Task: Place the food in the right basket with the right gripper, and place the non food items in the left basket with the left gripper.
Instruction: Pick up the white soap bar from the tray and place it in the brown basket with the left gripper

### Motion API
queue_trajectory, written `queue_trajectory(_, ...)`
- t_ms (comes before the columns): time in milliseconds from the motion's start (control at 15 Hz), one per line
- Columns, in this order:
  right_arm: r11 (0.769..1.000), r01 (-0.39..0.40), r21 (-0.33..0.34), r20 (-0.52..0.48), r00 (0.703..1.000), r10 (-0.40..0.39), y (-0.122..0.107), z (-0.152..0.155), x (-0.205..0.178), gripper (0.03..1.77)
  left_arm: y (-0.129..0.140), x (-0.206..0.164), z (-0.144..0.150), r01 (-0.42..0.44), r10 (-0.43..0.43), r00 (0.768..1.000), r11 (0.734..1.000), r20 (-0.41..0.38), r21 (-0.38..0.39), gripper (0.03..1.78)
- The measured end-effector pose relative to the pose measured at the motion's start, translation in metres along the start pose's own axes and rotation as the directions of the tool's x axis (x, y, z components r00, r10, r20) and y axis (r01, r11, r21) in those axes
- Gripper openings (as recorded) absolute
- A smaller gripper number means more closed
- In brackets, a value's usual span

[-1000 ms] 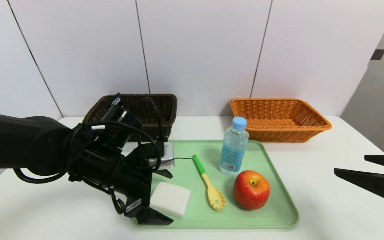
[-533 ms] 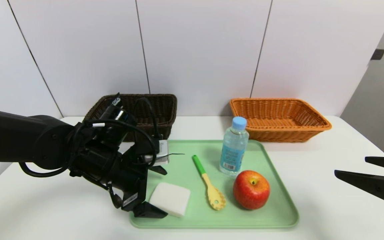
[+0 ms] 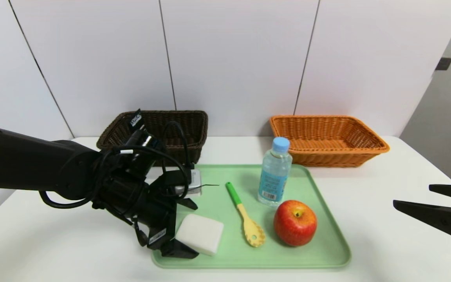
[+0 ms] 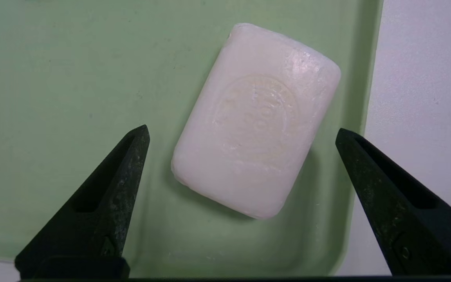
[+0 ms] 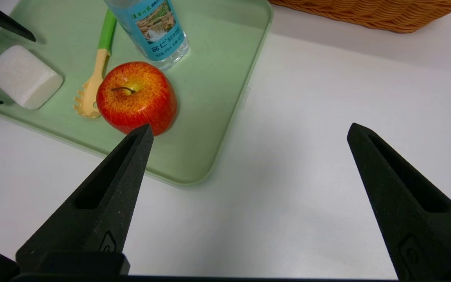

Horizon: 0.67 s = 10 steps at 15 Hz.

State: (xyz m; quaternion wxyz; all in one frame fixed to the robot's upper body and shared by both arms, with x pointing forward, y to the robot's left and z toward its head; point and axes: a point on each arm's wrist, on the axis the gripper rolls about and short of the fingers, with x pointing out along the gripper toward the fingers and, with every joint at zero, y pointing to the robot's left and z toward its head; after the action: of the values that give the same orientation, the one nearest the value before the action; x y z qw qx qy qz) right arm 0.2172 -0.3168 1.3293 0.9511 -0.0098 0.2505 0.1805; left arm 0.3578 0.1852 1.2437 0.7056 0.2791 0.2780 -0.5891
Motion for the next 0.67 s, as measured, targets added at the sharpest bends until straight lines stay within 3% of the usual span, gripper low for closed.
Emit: queue_trajectory(667, 1.000, 0.001, 0.000, -0.002, 1.000, -0.001, 0.000, 0.000, 0.001, 1.71, 0.007, 0.016, -0.007, 0.009, -0.010, 1.000, 1.000, -0.008, -0.009, 1.69)
